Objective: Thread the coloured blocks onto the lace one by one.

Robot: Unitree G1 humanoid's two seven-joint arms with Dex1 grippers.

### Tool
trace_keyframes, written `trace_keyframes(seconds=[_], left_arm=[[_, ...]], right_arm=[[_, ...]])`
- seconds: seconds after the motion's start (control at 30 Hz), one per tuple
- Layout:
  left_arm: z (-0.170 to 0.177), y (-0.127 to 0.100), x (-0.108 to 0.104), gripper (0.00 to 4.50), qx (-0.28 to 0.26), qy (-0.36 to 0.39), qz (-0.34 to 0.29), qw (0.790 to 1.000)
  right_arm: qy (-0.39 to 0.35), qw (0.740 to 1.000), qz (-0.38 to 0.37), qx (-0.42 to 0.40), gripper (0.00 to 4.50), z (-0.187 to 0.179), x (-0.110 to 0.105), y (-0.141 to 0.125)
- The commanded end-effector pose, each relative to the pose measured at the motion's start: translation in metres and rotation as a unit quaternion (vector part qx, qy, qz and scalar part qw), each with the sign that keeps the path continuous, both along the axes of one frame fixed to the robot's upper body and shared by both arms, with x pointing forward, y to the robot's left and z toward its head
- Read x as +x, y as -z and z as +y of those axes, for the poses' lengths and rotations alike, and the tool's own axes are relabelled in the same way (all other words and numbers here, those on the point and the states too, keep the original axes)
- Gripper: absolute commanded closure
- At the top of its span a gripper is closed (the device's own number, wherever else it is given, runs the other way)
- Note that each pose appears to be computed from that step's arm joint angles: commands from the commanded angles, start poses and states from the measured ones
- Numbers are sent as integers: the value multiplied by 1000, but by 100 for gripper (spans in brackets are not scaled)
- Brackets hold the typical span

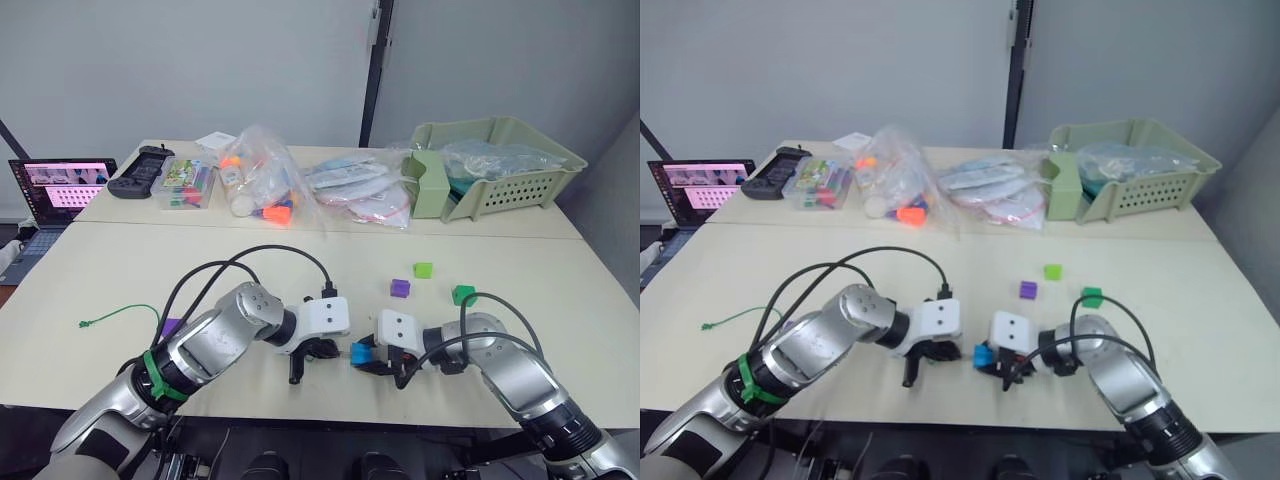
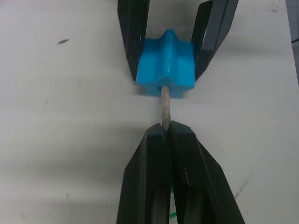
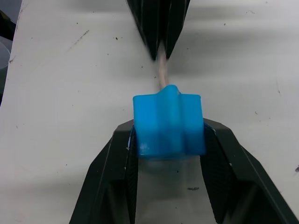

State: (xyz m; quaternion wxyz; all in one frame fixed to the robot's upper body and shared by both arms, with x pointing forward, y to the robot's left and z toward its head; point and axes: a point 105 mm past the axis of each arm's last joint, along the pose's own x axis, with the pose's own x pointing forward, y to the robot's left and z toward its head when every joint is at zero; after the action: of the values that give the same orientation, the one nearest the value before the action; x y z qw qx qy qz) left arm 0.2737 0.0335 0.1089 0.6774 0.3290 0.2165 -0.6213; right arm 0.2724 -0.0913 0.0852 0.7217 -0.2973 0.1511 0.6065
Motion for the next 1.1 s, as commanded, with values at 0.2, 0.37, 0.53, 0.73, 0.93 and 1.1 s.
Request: trace_keyframes(seconds=[0.2, 0.37, 0.53, 0.73, 0.93, 1.1], left_arm=[[-22, -17, -5, 450, -49, 41, -31, 997], [-25, -15, -7, 450, -75, 43, -17, 996], [-24, -9, -9, 417, -120, 41, 14, 992], [-6, -12, -1, 222, -117, 44, -15, 992], [28, -13, 1, 197, -97, 51, -12, 994], [49, -1, 6, 197, -70, 46, -27, 996]], right_arm=[[-14, 1000, 16, -2, 316, 7, -10, 6], [-18, 1000, 20, 6, 316, 9, -11, 5], [-12, 1000, 16, 3, 316, 8, -7, 5], [-5, 1000, 18, -6, 316, 2, -6, 9], [3, 1000, 19, -8, 316, -2, -5, 9], [6, 1000, 18, -6, 316, -3, -5, 8]])
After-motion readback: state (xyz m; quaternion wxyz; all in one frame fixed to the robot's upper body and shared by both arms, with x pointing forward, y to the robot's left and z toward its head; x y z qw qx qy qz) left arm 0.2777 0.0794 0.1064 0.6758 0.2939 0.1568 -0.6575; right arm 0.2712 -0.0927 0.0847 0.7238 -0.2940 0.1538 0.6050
